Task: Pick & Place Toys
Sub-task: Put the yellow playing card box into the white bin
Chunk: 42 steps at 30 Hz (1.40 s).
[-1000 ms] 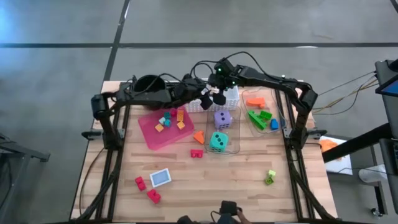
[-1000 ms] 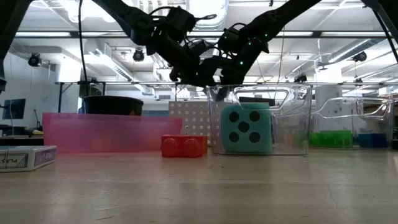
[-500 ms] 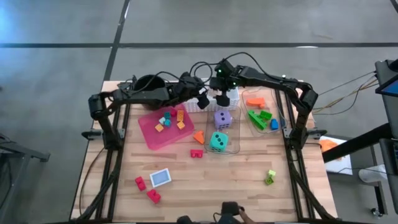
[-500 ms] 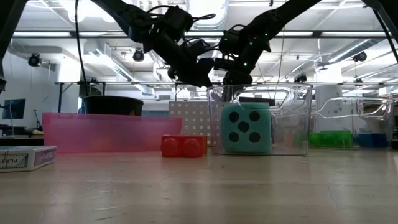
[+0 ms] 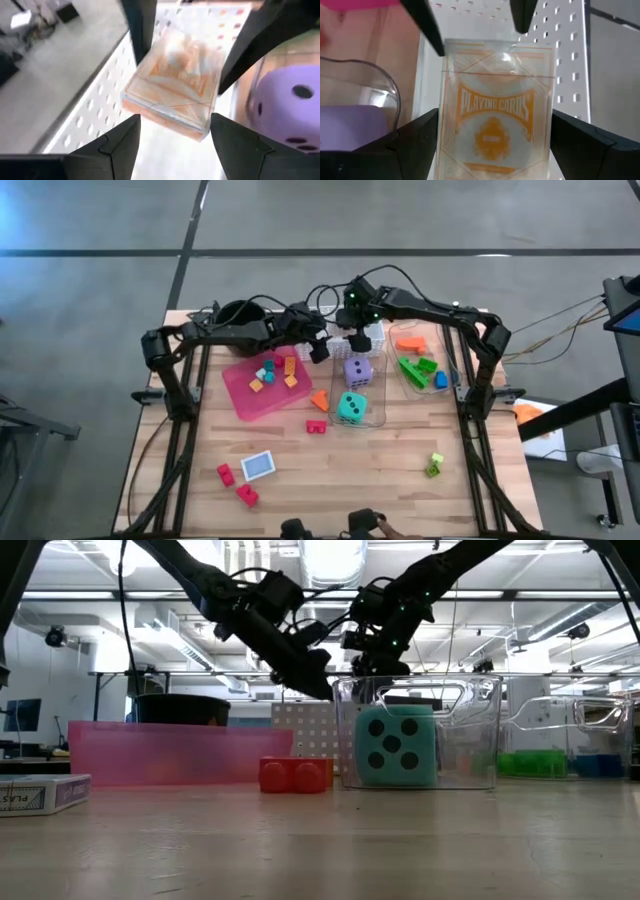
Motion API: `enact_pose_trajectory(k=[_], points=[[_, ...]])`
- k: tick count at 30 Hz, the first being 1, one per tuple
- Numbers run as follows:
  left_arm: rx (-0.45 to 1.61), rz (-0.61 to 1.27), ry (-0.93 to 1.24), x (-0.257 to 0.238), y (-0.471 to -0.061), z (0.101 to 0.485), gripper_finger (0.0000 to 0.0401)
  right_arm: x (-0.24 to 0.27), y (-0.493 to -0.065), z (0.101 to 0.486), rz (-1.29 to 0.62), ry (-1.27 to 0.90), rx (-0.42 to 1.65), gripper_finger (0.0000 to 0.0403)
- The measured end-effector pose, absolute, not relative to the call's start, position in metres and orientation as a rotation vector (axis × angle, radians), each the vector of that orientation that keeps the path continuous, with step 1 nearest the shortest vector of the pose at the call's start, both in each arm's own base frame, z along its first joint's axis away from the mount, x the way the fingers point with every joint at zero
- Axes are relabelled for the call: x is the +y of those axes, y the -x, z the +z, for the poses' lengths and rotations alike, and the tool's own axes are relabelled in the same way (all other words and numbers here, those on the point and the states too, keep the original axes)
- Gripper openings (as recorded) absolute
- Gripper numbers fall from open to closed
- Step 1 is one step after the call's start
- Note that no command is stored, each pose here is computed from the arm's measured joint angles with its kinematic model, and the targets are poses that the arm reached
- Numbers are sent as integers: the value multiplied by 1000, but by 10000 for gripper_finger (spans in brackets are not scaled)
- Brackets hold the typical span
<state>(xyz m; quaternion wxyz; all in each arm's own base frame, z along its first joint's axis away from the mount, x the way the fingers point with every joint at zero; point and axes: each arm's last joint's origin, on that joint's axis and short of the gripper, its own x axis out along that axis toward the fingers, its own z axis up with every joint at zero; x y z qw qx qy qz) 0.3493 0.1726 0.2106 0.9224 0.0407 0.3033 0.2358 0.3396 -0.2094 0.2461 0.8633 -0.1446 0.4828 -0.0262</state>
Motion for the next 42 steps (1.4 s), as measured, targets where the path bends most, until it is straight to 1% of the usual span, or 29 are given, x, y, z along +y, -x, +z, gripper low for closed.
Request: enact_pose_trajectory(k=[7,12,15,21,27,35,42], points=[[590,558,-54,185,-344,212,241,-210,-343,249,-56,339,976,333],[464,535,-66,185,-349,224,241,-209,-344,249,-41,338,972,333],[431,494,-53,185,-351,226,241,-209,-345,250,-48,346,956,333],[435,476,-43,184,-351,225,241,-211,-350,254,-77,382,889,333],[465,539,-39,189,-347,223,241,-209,-351,256,-69,401,884,333],[577,626,-8,202,-334,213,241,-207,-350,263,-59,413,858,333],[519,631,38,204,-335,216,241,-207,-351,259,-59,384,863,333]])
